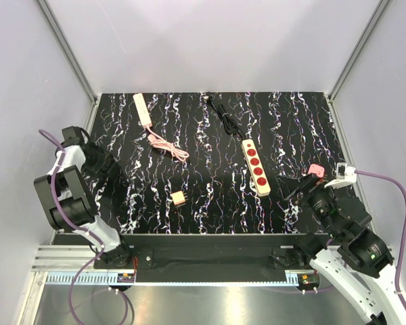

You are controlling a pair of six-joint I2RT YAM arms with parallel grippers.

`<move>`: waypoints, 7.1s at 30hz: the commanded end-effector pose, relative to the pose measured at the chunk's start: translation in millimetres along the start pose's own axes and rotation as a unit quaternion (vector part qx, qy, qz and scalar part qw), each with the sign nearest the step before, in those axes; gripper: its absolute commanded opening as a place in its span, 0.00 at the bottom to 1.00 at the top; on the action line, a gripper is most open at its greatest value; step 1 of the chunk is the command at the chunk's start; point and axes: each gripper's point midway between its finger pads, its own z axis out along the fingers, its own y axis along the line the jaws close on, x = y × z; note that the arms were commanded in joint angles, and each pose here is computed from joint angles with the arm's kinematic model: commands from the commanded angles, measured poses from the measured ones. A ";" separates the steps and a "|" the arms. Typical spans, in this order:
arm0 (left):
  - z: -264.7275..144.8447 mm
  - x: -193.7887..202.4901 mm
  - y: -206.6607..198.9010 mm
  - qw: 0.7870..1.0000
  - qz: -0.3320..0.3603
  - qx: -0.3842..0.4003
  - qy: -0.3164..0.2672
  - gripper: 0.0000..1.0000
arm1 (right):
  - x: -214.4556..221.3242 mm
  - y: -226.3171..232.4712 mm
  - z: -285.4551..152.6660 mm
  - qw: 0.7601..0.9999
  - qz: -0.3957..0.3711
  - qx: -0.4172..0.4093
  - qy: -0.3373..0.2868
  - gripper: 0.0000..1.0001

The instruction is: Insert the plug

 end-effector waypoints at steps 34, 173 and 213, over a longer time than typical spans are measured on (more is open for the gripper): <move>-198.5 262.2 -186.7 0.728 0.517 0.440 0.097 0.00 | 14.6 -18.1 0.2 0.999 0.019 0.036 0.013 1.00; -239.8 311.4 -160.5 0.737 0.320 0.489 0.339 0.99 | 138.3 118.6 97.1 0.879 -0.312 -0.288 0.217 0.00; -314.2 352.8 -167.3 0.636 0.159 0.597 0.463 0.00 | 80.5 168.8 85.4 0.909 -0.210 -0.354 0.071 0.61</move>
